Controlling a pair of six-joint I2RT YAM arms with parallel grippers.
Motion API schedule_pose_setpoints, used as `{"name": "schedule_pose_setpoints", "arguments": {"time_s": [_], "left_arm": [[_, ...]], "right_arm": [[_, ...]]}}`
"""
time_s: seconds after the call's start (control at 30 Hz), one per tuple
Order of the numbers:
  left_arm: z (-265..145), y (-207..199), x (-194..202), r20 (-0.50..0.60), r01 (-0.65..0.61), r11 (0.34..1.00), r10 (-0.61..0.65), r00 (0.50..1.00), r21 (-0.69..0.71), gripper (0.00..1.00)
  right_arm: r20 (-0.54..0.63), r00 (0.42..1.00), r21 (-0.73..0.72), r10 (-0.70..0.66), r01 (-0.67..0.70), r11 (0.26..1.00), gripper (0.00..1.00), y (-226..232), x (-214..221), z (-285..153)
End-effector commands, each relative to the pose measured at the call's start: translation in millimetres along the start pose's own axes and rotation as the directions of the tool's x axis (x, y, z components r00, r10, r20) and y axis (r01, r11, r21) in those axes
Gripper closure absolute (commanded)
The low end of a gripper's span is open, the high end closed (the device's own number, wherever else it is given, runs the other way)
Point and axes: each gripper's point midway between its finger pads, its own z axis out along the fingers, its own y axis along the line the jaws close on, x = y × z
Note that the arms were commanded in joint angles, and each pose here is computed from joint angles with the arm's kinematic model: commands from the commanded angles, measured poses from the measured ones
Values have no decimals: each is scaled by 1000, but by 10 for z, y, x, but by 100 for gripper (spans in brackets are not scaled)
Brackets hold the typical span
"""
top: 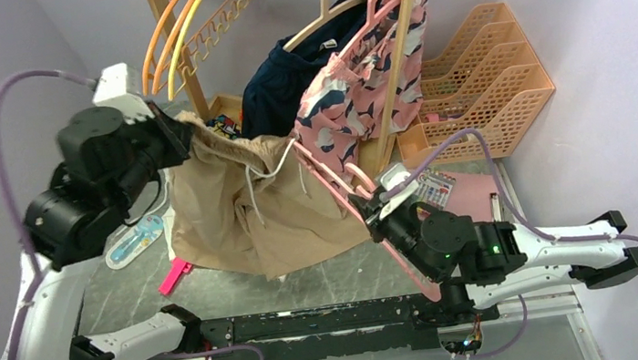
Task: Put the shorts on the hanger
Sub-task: Hang the shorts on the hanger.
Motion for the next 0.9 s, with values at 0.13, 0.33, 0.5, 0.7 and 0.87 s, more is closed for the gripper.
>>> {"name": "schedule_pose_setpoints", "arguments": {"time_s": [0.13,0.33,0.5,0.7,0.87], "left_arm": [[391,357,1159,-227,-3,994,-22,974,-109,93],[545,569,1606,-293,-9,980,-52,955,-201,93],[628,592,1579,-282,-21,973,-45,958,-228,93],[681,559,1558,-285,-27,974,-39,958,-225,93],[663,554,1562,-283,-18,975,-46,958,-220,93]], "right_arm": [[-205,972,-192,-111,71,979,100,355,820,-108],[-298,943,-413,-146,10,911,100,675,1038,-351],[-339,921,-569,-194,-36,821,100,894,958,-569],[-313,925,-696,-214,-70,715,100,1002,546,-796],[-88,996,-655,1,-59,753,100,819,-257,-678]]}}
